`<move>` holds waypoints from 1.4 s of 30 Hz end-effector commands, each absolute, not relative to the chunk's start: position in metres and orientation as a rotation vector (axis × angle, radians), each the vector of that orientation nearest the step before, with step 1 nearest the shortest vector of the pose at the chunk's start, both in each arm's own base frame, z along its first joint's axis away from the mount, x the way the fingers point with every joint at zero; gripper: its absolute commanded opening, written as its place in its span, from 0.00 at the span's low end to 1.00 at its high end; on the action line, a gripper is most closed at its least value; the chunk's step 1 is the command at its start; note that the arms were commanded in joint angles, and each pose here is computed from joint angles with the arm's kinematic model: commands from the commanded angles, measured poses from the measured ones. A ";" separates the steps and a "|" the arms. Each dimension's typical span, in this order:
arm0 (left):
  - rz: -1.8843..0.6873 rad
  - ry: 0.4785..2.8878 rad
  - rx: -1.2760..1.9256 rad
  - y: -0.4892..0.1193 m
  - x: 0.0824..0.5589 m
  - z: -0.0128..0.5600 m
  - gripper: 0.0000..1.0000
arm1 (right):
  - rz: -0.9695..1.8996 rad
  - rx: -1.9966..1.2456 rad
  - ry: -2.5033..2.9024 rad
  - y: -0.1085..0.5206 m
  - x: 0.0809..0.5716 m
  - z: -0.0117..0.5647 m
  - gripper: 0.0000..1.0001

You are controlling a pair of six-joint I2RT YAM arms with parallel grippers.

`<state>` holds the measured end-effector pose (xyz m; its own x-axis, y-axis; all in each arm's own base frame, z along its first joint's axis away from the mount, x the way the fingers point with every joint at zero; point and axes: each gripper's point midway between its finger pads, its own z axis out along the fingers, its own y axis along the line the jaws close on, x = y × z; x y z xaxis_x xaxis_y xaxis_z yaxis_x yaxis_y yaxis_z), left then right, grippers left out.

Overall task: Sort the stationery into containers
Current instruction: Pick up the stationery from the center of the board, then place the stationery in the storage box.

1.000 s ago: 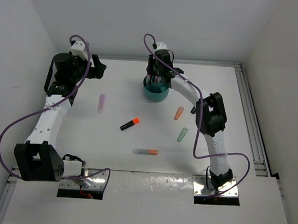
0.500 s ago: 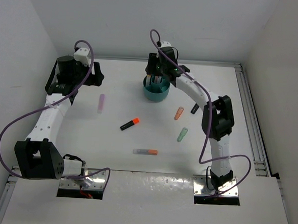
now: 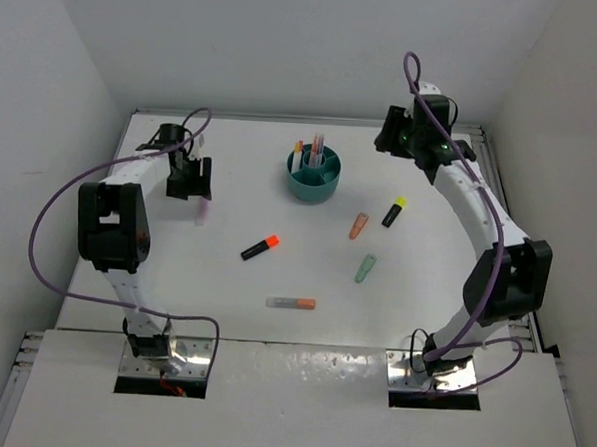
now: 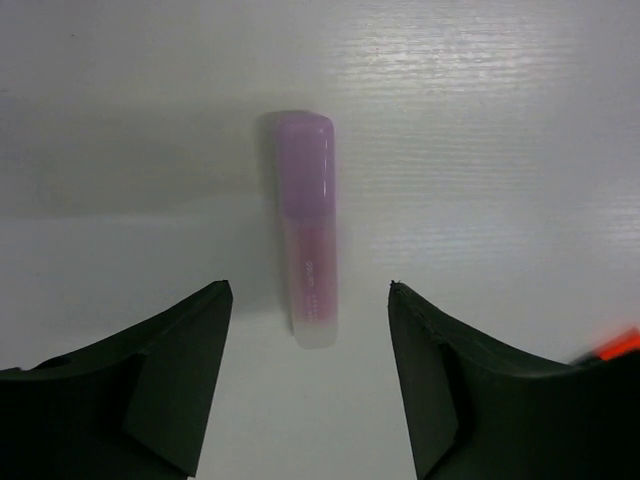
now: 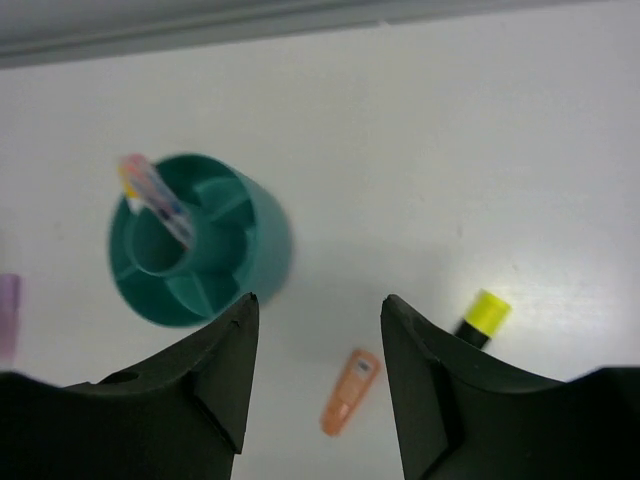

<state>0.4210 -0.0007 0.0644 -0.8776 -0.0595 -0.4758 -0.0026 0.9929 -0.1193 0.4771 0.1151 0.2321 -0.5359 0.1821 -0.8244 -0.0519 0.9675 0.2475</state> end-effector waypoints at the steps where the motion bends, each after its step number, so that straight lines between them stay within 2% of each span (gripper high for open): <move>1: -0.159 2.615 -0.083 -0.002 0.442 0.074 0.68 | 0.266 0.100 2.170 0.092 0.452 0.222 0.51; 15: -0.073 2.737 -0.067 0.000 0.468 0.024 0.56 | 0.224 0.222 2.204 0.047 0.426 0.207 0.50; 18: -0.095 2.741 -0.050 -0.004 0.468 0.020 0.45 | 0.221 0.228 2.206 0.045 0.427 0.205 0.49; 19: -0.100 2.747 -0.038 -0.004 0.467 0.018 0.31 | 0.244 0.220 2.210 0.048 0.426 0.205 0.49; 22: -0.236 2.741 0.013 -0.022 0.465 0.024 0.10 | 0.253 0.216 2.214 0.049 0.425 0.205 0.49; 23: -0.272 2.728 0.032 -0.027 0.465 0.028 0.06 | 0.254 0.214 2.214 0.049 0.425 0.205 0.48; 25: -0.352 2.620 0.081 -0.038 0.474 0.057 0.00 | 0.253 0.216 2.214 0.048 0.426 0.204 0.48; 26: -0.439 2.504 0.127 -0.052 0.478 0.095 0.00 | 0.257 0.212 2.216 0.049 0.426 0.204 0.48; 29: -0.551 2.181 0.158 -0.075 0.489 0.161 0.00 | 0.257 0.212 2.217 0.049 0.426 0.203 0.48; 30: -0.526 1.928 0.183 -0.078 0.499 0.229 0.00 | 0.260 0.208 2.218 0.050 0.426 0.203 0.48; 31: -0.558 1.882 0.108 -0.079 0.494 0.230 0.00 | 0.256 0.209 2.219 0.049 0.426 0.202 0.48; 33: -0.650 1.724 0.117 -0.114 0.484 0.278 0.00 | 0.260 0.207 2.223 0.050 0.426 0.201 0.48; 36: -0.766 1.689 0.134 -0.153 0.478 0.300 0.00 | 0.260 0.206 2.221 0.050 0.428 0.201 0.48; 42: -0.824 1.559 0.083 -0.217 0.464 0.325 0.00 | 0.263 0.215 2.216 0.050 0.432 0.201 0.48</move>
